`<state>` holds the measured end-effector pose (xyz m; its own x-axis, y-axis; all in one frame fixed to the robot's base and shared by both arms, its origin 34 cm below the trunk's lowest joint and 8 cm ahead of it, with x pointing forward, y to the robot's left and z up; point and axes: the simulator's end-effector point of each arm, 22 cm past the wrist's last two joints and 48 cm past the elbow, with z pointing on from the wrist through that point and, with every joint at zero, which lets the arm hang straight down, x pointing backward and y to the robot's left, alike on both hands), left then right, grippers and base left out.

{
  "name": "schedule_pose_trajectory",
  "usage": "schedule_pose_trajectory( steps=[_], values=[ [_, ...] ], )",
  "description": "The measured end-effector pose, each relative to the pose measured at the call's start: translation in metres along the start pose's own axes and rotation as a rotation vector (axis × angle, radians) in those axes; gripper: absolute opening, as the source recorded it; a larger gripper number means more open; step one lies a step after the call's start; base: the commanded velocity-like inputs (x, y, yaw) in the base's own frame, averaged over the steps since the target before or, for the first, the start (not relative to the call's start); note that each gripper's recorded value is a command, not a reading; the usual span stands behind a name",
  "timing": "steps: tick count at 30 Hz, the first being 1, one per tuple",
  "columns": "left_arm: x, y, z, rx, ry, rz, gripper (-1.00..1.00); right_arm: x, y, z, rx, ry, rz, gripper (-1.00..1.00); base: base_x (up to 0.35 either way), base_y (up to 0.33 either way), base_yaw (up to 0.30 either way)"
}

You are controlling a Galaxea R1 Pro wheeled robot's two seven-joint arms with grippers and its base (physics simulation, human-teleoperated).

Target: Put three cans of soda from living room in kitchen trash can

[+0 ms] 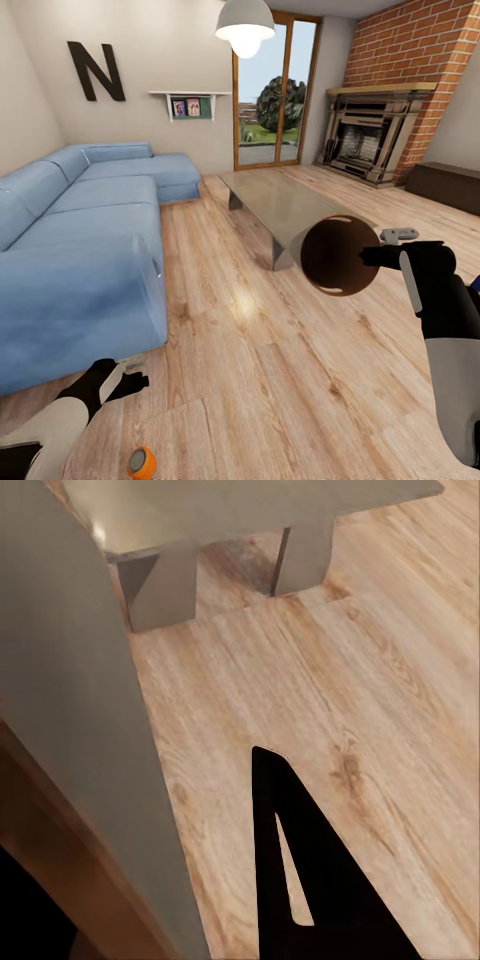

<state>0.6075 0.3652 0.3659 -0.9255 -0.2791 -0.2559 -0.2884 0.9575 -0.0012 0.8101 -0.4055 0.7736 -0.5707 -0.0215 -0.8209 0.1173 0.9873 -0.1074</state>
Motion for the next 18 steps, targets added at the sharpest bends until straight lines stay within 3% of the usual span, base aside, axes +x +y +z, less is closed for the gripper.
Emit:
schedule_pose_trajectory(
  steps=[18],
  values=[
    [0.029, 0.002, 0.047, 0.002, 0.027, 0.003, 1.00, 0.052, 0.002, 0.029, 0.014, 0.030, -0.011, -1.00, 0.000, 0.000, 0.000]
  ],
)
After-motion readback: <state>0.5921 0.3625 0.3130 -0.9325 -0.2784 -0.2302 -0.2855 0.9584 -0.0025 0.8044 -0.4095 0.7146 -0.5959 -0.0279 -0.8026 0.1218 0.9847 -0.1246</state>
